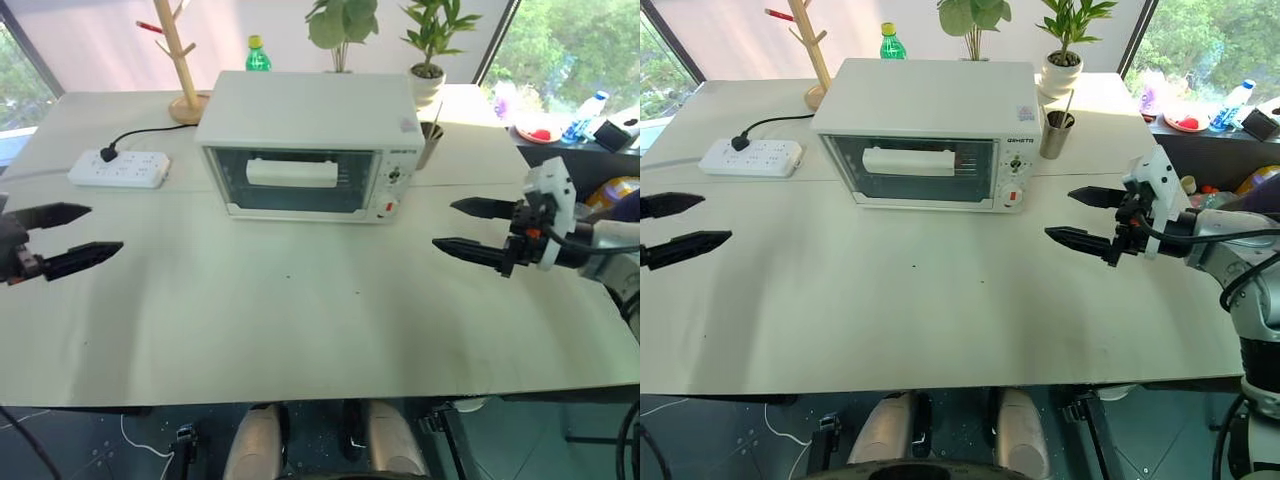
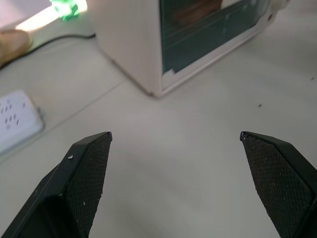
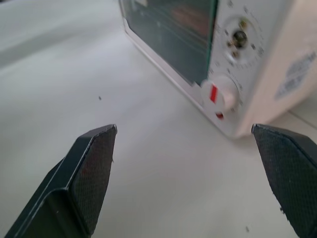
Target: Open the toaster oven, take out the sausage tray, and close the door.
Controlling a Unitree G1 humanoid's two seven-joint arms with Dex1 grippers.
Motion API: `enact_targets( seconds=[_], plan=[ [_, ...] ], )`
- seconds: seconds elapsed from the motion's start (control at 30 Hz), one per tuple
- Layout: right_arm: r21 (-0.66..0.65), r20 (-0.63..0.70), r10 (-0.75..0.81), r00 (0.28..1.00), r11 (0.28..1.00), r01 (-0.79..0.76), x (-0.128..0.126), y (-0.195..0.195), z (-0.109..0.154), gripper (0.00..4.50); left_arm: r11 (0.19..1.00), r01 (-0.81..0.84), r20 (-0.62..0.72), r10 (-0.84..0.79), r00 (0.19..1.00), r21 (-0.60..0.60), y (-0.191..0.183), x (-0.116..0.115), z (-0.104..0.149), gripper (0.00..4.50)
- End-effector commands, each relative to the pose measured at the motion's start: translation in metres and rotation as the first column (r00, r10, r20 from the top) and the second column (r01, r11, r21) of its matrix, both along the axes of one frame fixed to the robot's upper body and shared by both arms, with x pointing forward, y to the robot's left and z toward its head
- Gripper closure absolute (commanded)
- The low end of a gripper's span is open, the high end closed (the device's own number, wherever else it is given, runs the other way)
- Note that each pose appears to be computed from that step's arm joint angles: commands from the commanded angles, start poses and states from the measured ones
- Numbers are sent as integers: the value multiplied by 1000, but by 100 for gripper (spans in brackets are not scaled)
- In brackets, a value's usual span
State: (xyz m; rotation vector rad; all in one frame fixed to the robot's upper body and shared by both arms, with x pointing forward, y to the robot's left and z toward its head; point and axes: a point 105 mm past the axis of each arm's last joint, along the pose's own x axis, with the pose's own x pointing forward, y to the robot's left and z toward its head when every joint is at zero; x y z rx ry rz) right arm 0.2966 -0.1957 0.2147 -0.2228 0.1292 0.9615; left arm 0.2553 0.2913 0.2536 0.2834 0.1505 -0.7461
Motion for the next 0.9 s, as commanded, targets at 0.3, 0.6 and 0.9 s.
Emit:
enact_targets(
  seconds=[0.3, 0.6, 0.9],
  plan=[
    [104, 102, 3, 995, 995, -14, 26, 69, 13, 0, 943, 317, 29, -316, 948, -101, -97, 20, 0, 10],
    [93, 88, 86, 992, 991, -94, 39, 113, -3, 0, 929, 361, 33, -359, 933, -83, -108, 30, 0, 10],
    [95, 126, 120, 985, 987, -132, 55, 138, 0, 0, 934, 352, 47, -349, 936, -68, -106, 31, 2, 10]
  ],
)
